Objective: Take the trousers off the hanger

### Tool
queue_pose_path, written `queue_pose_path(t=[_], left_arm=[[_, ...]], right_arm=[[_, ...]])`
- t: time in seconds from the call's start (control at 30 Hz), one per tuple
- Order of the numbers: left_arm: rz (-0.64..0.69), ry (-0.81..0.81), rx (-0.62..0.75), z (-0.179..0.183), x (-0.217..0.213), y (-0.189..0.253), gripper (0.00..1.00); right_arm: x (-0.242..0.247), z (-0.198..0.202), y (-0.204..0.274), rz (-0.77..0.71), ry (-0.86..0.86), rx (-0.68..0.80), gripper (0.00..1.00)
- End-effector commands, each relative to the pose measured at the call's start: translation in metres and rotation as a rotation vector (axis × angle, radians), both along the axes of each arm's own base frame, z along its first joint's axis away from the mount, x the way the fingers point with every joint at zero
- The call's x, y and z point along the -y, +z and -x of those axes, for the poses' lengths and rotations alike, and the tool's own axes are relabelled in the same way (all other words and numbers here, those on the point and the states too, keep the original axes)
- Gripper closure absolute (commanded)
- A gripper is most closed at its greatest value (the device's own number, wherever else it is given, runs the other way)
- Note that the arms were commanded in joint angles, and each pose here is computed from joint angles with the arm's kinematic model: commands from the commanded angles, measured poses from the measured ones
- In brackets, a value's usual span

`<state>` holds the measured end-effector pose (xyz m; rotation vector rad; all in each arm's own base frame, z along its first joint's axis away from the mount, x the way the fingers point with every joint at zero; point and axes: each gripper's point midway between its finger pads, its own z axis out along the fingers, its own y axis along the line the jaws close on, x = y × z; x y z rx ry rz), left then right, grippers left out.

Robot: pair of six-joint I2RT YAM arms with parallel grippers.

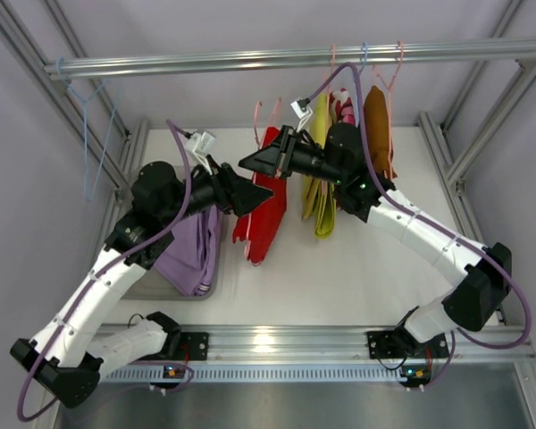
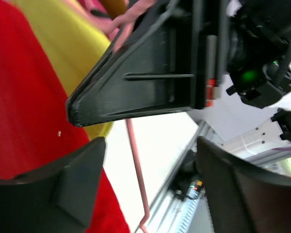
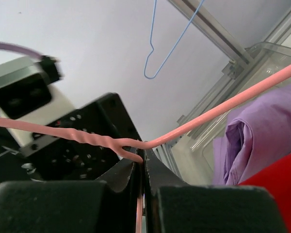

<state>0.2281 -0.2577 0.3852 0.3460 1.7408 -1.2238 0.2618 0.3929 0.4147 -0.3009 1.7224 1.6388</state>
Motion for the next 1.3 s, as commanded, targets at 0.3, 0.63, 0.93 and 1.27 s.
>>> queue_pose_path(t=[0.3, 0.63, 0.93, 1.27], left_arm=[[-0.286, 0.167, 0.573, 0.025, -0.073, 0.053, 0.02], [-0.46, -0.16, 0.677, 0.072, -0.065, -0.042, 0.01], [-0.416, -0.114, 0.837, 0.052, -0.053, -0.034, 0.01], [-0.301, -0.023, 0.888, 0.029, -0.041, -0.01, 0.01]], right_arm=[[0.05, 0.049, 0.108, -0.199, 0.021, 0.26, 1.0], [0.062, 0.052, 0.13, -0.244, 0.003, 0.275, 1.0], [0.061, 0.05, 0.146, -0.258, -0.004, 0.296, 1.0], [0.056, 0.047, 0.148, -0.266, 0.015, 0.293, 1.0]])
